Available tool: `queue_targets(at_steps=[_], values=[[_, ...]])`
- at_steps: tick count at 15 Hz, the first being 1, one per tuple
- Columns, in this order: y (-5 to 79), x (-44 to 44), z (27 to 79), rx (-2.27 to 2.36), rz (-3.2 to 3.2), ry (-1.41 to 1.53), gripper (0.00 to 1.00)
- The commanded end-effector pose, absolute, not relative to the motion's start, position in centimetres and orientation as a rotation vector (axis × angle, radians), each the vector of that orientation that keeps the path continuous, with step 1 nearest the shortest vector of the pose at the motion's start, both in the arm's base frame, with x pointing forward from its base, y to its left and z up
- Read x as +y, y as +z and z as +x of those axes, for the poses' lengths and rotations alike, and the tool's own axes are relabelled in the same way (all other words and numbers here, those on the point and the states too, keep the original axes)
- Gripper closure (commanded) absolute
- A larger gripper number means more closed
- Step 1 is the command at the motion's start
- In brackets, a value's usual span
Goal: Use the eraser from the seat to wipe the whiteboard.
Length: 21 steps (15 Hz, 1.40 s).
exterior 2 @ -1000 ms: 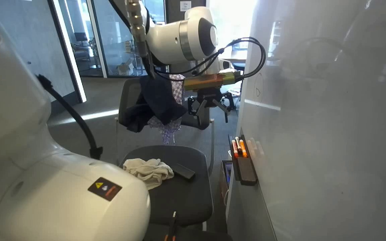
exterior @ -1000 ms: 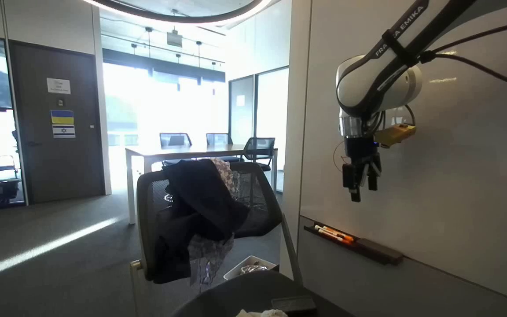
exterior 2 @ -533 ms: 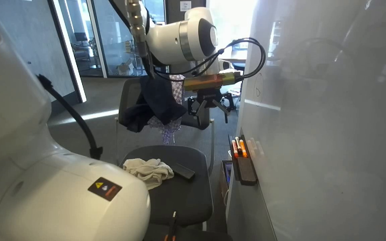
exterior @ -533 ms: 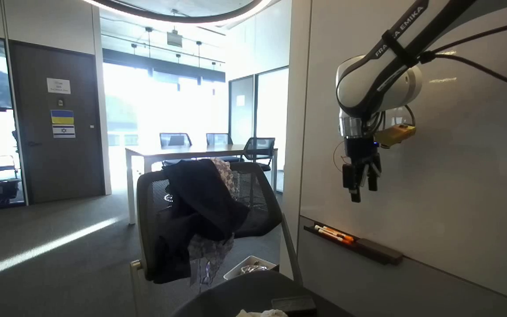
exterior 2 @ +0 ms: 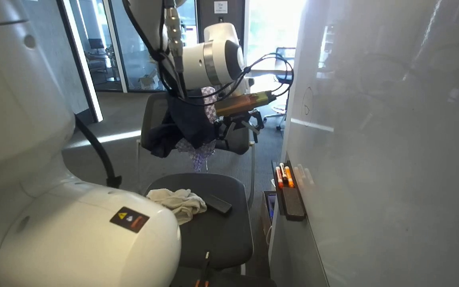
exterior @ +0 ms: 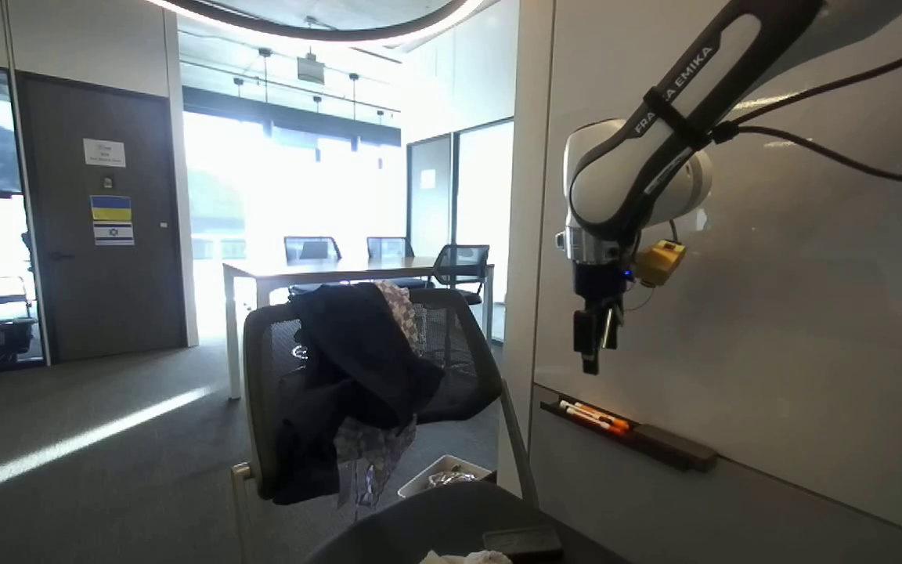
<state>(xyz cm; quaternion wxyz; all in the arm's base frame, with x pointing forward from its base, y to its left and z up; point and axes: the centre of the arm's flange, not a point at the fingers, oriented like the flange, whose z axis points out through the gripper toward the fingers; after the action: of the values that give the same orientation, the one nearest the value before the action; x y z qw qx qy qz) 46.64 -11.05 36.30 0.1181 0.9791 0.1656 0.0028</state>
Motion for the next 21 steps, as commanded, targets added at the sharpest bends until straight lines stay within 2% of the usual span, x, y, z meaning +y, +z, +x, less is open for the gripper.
queue_targets(at_steps=[1,13,21], values=[[34.6,-8.4,49.3,0.747,2.842,0.129,0.00],[19.5,-1.6,54.2,1.595,2.587,0.087,0.00],[11.1,-2.1,55.2,1.688,2.610,-0.024,0.00]])
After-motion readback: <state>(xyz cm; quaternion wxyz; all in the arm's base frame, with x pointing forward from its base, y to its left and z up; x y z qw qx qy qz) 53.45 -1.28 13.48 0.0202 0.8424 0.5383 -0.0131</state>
